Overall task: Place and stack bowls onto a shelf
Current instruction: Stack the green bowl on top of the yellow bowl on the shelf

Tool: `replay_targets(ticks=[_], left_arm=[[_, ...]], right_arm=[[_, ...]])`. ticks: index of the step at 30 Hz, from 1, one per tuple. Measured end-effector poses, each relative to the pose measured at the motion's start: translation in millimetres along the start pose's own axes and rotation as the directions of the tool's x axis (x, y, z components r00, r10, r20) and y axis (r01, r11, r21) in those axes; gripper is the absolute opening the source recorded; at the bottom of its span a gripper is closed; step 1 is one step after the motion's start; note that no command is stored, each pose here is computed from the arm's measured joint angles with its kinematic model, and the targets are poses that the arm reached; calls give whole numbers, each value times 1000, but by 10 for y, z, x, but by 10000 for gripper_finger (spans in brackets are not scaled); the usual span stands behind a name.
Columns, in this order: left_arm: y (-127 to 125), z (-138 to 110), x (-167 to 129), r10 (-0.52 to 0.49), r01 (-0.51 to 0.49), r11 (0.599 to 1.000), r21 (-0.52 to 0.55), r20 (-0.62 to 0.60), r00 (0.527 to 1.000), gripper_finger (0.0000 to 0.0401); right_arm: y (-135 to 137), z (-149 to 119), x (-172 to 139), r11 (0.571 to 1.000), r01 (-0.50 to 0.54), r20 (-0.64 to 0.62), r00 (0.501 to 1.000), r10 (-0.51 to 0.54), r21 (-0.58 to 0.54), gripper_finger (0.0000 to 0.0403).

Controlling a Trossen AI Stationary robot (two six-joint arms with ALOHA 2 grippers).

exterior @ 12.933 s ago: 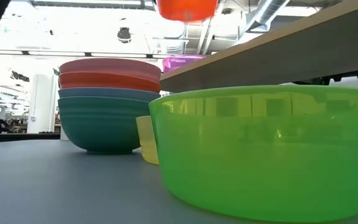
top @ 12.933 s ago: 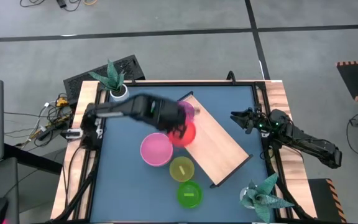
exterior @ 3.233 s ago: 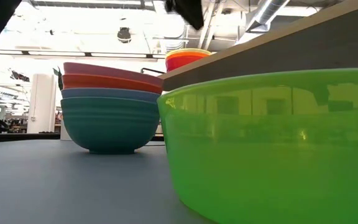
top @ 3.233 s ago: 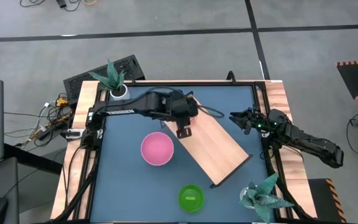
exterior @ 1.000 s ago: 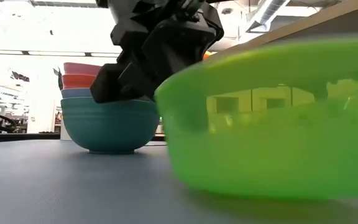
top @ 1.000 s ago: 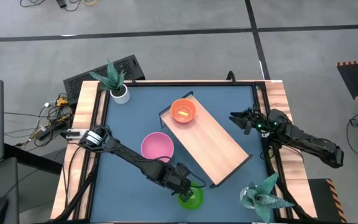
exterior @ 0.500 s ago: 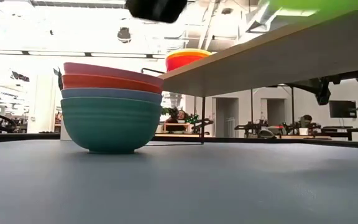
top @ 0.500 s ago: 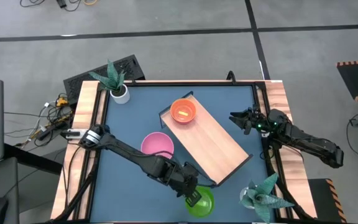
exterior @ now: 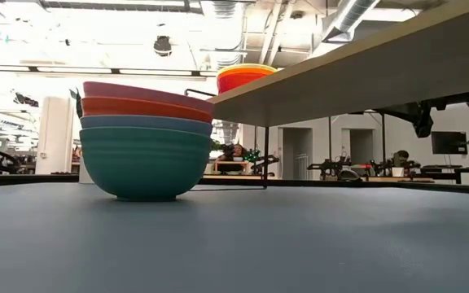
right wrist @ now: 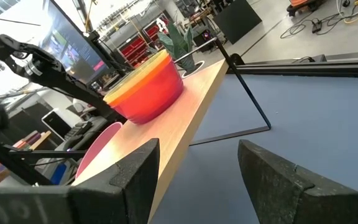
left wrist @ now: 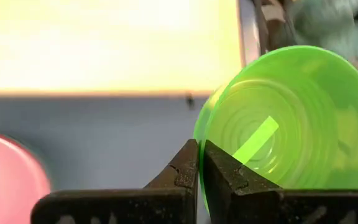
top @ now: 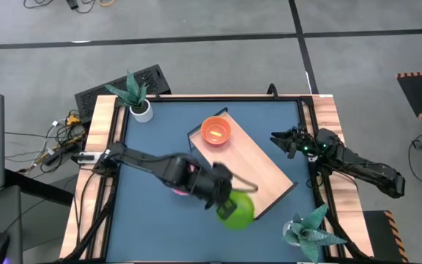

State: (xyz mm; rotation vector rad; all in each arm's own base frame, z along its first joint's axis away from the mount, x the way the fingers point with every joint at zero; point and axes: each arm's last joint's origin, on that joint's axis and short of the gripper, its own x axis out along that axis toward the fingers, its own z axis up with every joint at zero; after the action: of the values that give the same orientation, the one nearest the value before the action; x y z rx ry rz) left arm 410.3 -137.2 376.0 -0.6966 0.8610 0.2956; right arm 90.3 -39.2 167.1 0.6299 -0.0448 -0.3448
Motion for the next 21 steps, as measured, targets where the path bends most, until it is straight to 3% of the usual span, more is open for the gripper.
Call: replay_targets(ticks=[6, 14, 17, 21], left_arm=[[302, 374, -142, 114, -109, 993, -46, 128, 985, 0], [839, 919, -324, 285, -246, 953, -177, 254, 924, 0], [1038, 1067, -368, 341, -288, 931, -223, 257, 904, 0], [1334, 1151, -397, 453, -405, 878, -256, 169, 875, 0]], right_arm=[[0, 0, 0, 1000, -1, 0, 1000, 1, 1, 245], [0, 0, 0, 1000, 0, 0, 1000, 0, 1, 245], [1, 0, 0, 1000, -1, 0, 1000, 1, 1, 245], [1, 0, 0, 1000, -1, 0, 1000, 1, 1, 245]])
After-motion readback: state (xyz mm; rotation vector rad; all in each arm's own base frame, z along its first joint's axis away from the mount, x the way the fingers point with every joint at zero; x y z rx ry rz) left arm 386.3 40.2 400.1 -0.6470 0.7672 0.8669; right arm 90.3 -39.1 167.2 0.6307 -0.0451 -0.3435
